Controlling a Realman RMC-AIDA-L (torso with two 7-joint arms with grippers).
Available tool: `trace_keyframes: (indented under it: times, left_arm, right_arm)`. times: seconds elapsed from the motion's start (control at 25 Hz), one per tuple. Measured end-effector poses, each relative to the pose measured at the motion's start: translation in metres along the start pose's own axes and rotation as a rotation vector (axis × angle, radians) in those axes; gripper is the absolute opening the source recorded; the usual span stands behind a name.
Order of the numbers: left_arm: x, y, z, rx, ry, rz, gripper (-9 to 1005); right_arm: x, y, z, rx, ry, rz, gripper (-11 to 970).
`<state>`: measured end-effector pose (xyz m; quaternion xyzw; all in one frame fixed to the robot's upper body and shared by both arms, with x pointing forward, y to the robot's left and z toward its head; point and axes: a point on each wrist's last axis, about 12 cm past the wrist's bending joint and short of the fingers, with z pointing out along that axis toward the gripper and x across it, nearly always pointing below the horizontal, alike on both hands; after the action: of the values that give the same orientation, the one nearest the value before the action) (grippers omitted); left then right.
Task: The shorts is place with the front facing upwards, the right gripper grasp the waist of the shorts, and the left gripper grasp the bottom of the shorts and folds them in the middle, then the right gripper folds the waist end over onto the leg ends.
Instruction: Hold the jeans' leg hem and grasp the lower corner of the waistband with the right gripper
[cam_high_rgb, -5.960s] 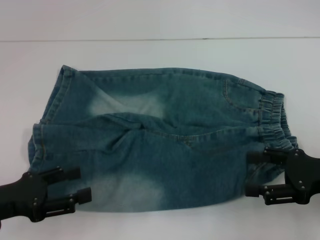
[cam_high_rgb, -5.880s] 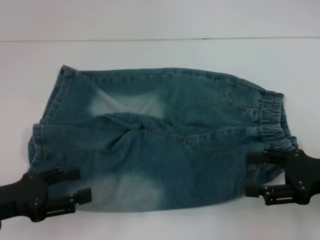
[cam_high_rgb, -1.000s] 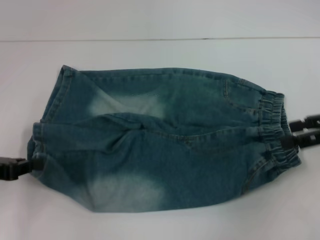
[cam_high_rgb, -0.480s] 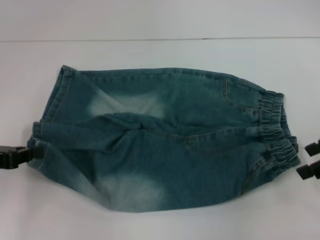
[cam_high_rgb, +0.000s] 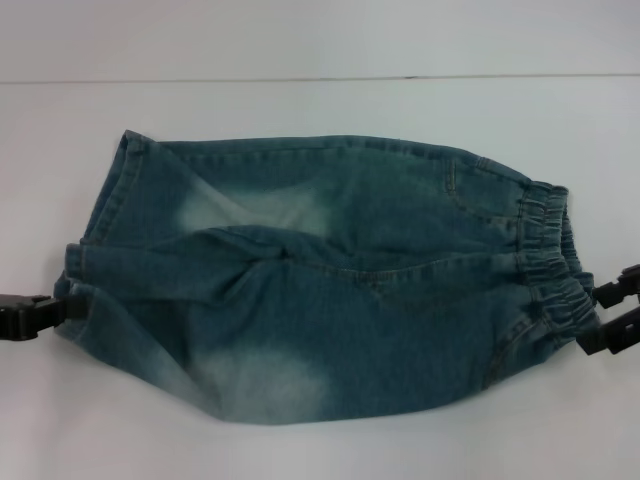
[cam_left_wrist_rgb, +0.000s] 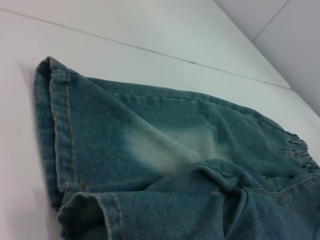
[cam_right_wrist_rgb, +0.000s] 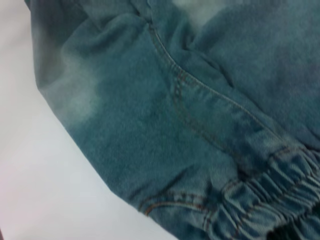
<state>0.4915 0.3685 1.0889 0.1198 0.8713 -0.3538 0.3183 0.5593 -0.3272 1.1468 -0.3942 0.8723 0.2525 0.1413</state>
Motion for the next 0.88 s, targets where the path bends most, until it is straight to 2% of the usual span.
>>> trace_keyframes:
  times: [0.28,0.52,0.72,0.88]
  left_arm:
    - [0.002,0.0,0.001,0.002,-0.001,0.001,1]
    - [0.003,0.0,0.0,0.001,0.0,-0.001,0]
    - [0.003,0.0,0.0,0.001,0.0,0.0,0]
    - [0.002,0.0,0.0,0.003,0.0,0.002,0]
  right_arm:
    - [-0.009,0.005,0.02,0.005,0.006,-0.044,867]
    - [-0.009,0.008,0.026,-0.008,0.023,-0.06,626]
    - [-0.006,0.008,0.024,-0.01,0.029,-0.057,373]
    - [-0.006,0.007,0.023,-0.009,0.031,-0.056,270]
